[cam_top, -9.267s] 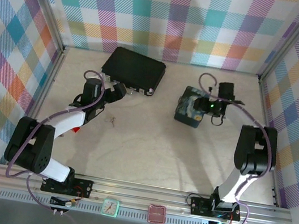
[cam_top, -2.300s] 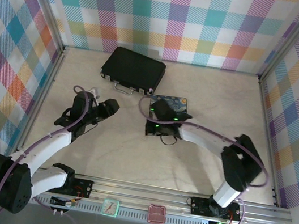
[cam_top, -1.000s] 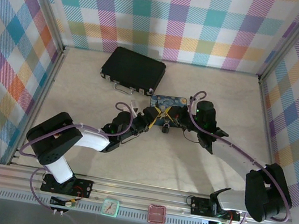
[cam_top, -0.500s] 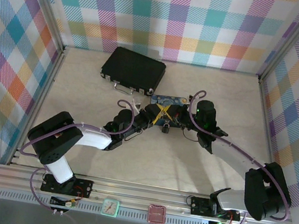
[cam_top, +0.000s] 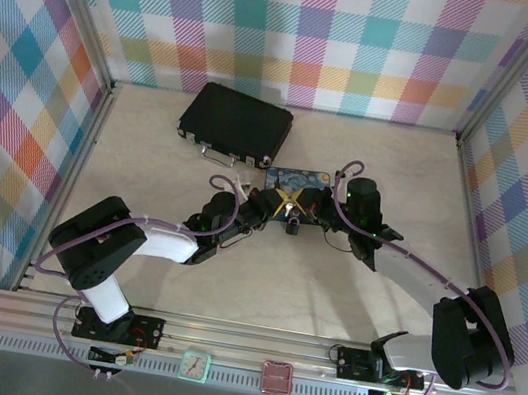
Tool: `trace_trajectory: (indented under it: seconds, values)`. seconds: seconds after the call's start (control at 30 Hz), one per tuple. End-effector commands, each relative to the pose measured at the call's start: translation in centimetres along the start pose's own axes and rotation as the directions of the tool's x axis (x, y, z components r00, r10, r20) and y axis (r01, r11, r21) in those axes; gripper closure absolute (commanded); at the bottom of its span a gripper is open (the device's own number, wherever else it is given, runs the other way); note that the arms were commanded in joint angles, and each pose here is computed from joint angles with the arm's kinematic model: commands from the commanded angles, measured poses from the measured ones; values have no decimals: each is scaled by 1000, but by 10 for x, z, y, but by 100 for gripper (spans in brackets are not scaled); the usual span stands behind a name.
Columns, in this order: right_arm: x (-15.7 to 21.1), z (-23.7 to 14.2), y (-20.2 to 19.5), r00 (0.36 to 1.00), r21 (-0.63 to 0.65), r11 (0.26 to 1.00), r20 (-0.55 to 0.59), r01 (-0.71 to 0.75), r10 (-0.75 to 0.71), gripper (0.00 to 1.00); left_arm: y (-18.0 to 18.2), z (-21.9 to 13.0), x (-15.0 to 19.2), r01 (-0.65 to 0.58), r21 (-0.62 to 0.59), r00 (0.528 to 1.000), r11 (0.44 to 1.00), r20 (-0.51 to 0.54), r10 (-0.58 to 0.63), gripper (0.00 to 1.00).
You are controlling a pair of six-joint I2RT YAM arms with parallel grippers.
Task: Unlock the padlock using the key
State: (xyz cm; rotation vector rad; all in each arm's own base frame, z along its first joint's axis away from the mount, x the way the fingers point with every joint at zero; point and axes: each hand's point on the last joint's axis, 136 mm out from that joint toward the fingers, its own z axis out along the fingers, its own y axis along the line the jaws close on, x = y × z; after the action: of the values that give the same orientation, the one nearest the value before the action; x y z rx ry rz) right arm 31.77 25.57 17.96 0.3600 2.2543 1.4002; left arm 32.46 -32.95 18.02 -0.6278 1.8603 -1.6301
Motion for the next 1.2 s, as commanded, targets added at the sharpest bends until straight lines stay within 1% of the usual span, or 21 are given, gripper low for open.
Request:
trace_trajectory:
  seconds: [0.0, 0.1, 0.17, 0.2, 0.23, 0.3, 0.37, 0.47, 0.5, 0.53, 0.63, 0.7, 0.87, 1.07, 1.17]
  values:
    - [-8, -9, 18, 998, -25, 998, 37, 58, -57, 100, -11, -1, 2, -17, 15, 1000, 1000, -2, 17, 100]
    - [-10, -16, 29, 992, -50, 992, 40, 118, -116, 99, -11, -3, -1, -55, -7, 998, 998, 5, 55, 100]
    - [-10, -21, 36, 986, -56, 984, 36, 166, -164, 87, -11, -4, -4, -83, -23, 997, 996, 3, 83, 100]
    - [-11, -25, 40, 979, -58, 978, 31, 201, -199, 67, -12, -4, -6, -103, -26, 995, 994, -1, 103, 100]
    - [-11, -29, 44, 971, -59, 969, 27, 239, -238, 53, -16, -3, -6, -131, -22, 991, 991, -13, 131, 100]
    - [-11, -37, 44, 952, -46, 951, 12, 305, -305, 49, -23, -1, -7, -199, -17, 979, 980, -49, 198, 100]
    - [-10, -46, 46, 931, -68, 929, -4, 365, -366, 50, -33, 2, -4, -281, -4, 955, 960, -101, 279, 100]
    - [-3, -57, 47, 898, -142, 893, -48, 428, -438, 53, -52, 4, 5, -430, 34, 881, 902, -203, 427, 100]
    - [1, -59, 49, 885, -177, 878, -65, 445, -462, 55, -58, 4, 9, -475, 53, 850, 878, -232, 474, 100]
    - [5, -61, 49, 871, -209, 862, -80, 461, -485, 57, -64, 3, 12, -506, 72, 825, 860, -252, 506, 100]
    - [15, -67, 52, 843, -304, 820, -87, 485, -531, 57, -81, -2, 22, -571, 154, 751, 807, -299, 588, 100]
    - [19, -72, 55, 829, -350, 792, -71, 500, -554, 56, -88, -6, 24, -599, 184, 720, 779, -303, 625, 100]
    - [25, -81, 62, 800, -392, 739, -16, 547, -600, 55, -97, -13, 25, -608, 221, 701, 762, -301, 647, 100]
    - [28, -85, 69, 790, -445, 701, 26, 558, -612, 61, -100, -16, 33, -576, 262, 705, 774, -320, 633, 100]
    - [28, -82, 66, 796, -454, 706, 12, 544, -605, 62, -104, -17, 35, -551, 285, 719, 784, -314, 619, 100]
